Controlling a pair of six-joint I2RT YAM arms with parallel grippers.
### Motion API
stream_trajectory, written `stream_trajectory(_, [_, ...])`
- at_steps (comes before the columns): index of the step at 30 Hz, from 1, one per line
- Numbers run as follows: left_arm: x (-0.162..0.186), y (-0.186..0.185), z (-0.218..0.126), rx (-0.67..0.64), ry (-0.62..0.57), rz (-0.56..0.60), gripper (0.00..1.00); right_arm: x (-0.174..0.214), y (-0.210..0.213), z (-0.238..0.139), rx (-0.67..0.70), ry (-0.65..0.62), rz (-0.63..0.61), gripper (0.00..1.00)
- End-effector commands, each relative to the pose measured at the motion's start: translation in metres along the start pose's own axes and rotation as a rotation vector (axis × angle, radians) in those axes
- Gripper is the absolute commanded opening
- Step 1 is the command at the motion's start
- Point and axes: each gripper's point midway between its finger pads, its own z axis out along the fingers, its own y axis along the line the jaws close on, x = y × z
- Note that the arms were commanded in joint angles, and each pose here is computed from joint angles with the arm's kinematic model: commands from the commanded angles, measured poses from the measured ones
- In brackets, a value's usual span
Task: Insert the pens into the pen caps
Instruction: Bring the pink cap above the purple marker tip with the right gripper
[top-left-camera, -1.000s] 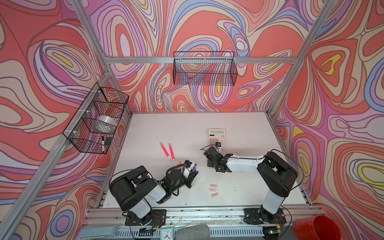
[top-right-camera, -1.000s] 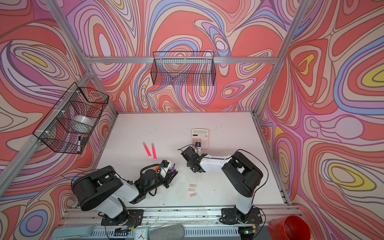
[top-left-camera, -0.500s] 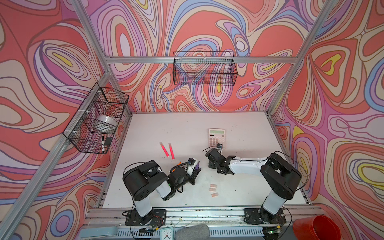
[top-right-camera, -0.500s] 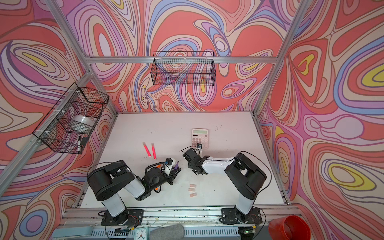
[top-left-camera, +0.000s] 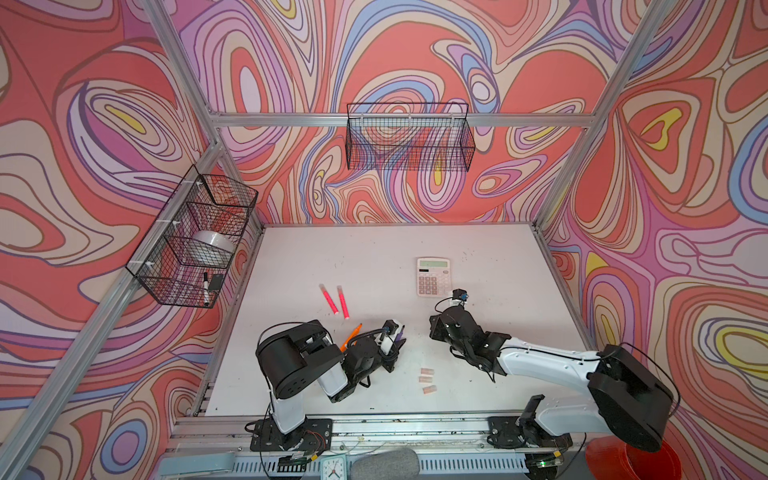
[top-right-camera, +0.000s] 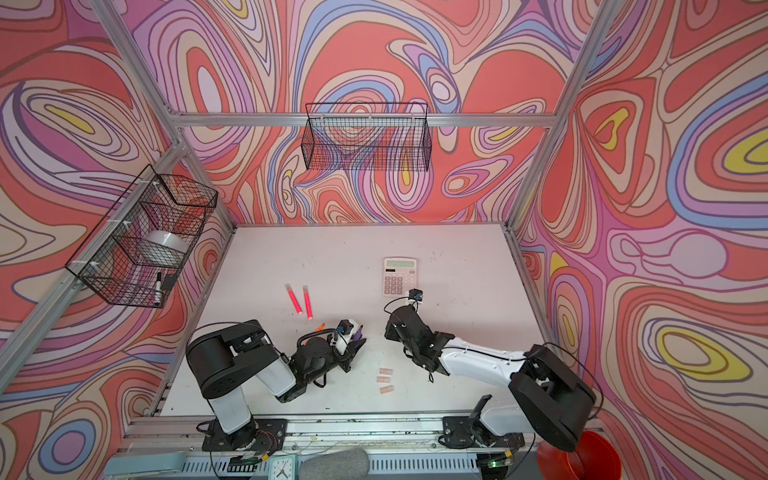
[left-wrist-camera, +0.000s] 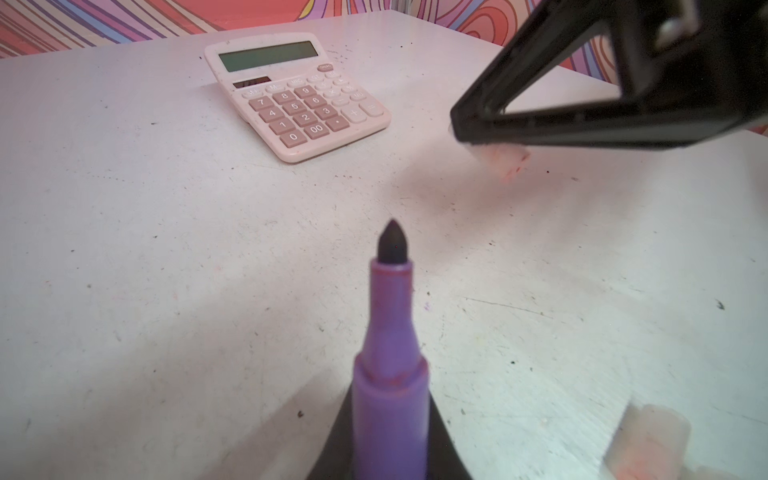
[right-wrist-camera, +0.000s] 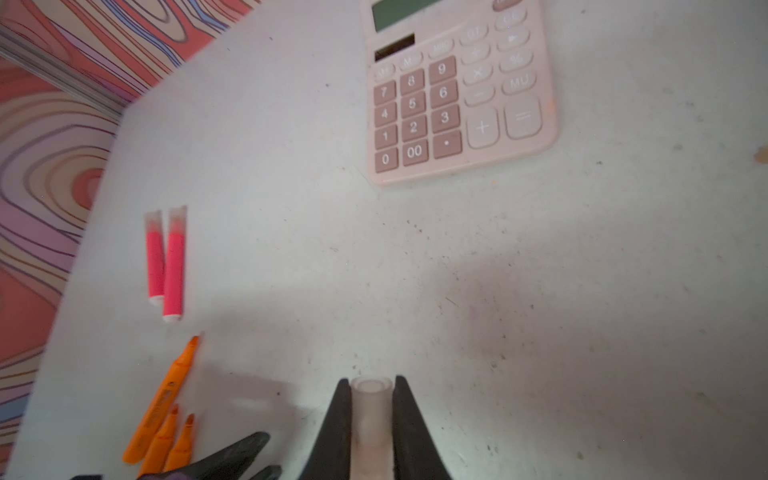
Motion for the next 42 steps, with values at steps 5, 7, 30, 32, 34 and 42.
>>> stream_trajectory(5, [-0.035, -0.017, -0.014, 0.083, -0.116, -0.012, 0.00, -0.027, 0.060, -0.034, -0.299, -0.165, 0.057, 0.00])
stream_trajectory(7, [-0.040, -0.021, -0.017, 0.106, -0.128, -0.020, 0.00, -0.025, 0.075, -0.037, -0.349, -0.176, 0.040, 0.00])
stream_trajectory(30, [-0.058, -0.025, -0.032, 0.130, -0.186, -0.069, 0.00, -0.008, 0.134, -0.042, -0.555, -0.229, 0.021, 0.00])
stream_trajectory(32, [-0.059, -0.025, -0.033, 0.130, -0.188, -0.071, 0.00, -0.005, 0.135, -0.041, -0.555, -0.224, 0.017, 0.00])
stream_trajectory(34, [-0.060, -0.025, -0.033, 0.129, -0.191, -0.071, 0.00, -0.003, 0.135, -0.039, -0.548, -0.221, 0.012, 0.00])
stream_trajectory(42, [-0.062, -0.025, -0.035, 0.131, -0.198, -0.073, 0.00, -0.004, 0.132, -0.035, -0.516, -0.238, -0.002, 0.00])
